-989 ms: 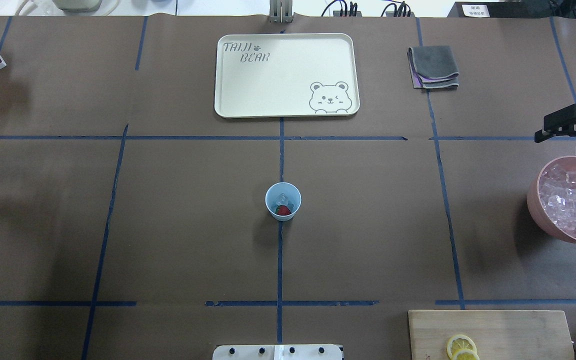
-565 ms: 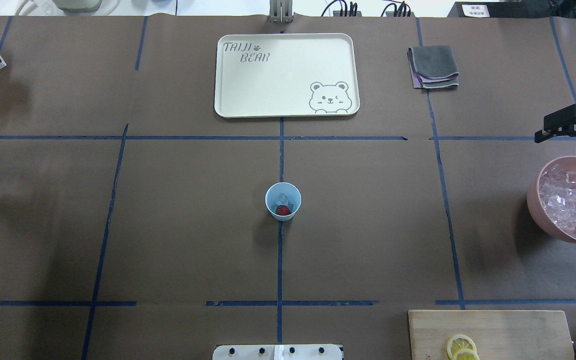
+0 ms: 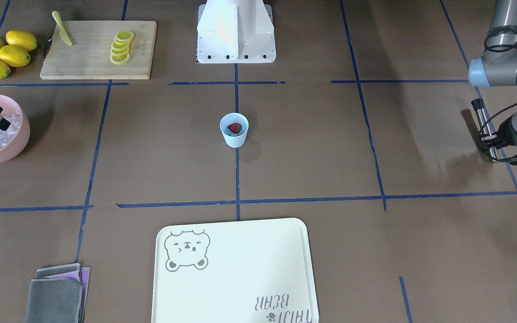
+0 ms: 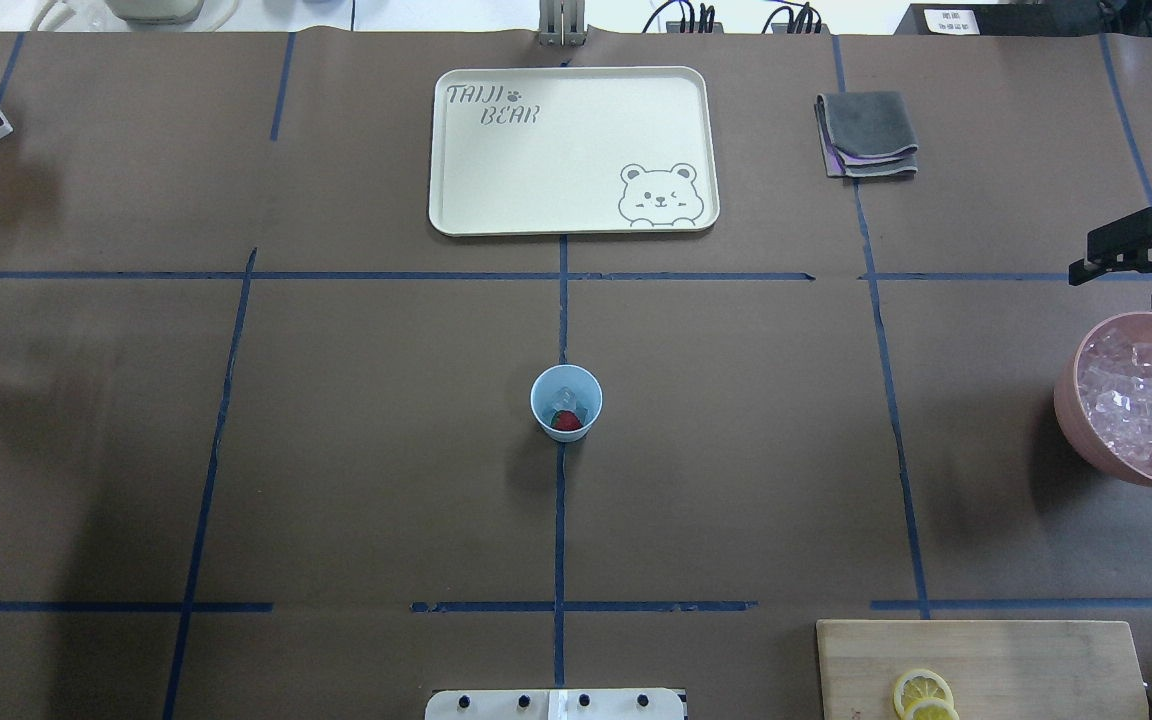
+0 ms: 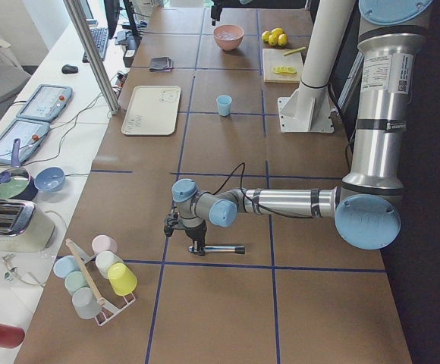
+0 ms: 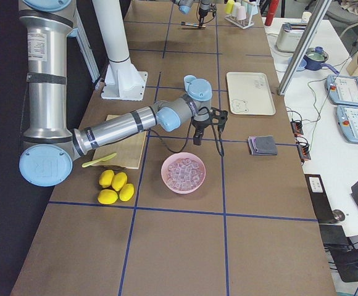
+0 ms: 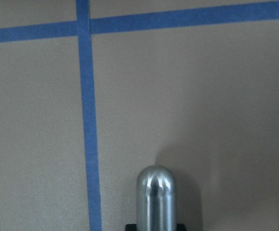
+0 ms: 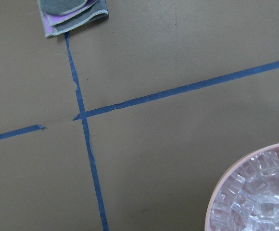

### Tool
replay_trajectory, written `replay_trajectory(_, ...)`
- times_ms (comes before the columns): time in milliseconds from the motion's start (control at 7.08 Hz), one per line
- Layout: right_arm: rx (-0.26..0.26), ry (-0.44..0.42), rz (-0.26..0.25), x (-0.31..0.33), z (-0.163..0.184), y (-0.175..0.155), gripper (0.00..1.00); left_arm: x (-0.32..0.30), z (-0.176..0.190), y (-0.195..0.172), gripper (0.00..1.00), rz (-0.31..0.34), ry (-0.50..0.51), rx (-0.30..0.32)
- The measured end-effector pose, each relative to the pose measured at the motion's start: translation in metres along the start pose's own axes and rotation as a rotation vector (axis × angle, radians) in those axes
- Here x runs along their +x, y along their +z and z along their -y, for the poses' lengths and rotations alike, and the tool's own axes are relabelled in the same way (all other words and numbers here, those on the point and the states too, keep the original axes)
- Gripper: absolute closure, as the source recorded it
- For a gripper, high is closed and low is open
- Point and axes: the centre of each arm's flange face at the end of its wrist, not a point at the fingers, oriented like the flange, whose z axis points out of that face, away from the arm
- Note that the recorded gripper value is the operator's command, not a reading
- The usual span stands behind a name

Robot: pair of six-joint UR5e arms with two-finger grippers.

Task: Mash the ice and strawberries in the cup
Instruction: 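Lay the muddler down on the table with the left gripper while the right arm withdraws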

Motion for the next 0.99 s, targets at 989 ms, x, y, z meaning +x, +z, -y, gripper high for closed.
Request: replay_trajectory(989,0.010,0.022,0.022,0.009,0.006,-0.018,0.00,-0.003,-0.006,-0.097,0.00,-0.147,-0.015,0.114)
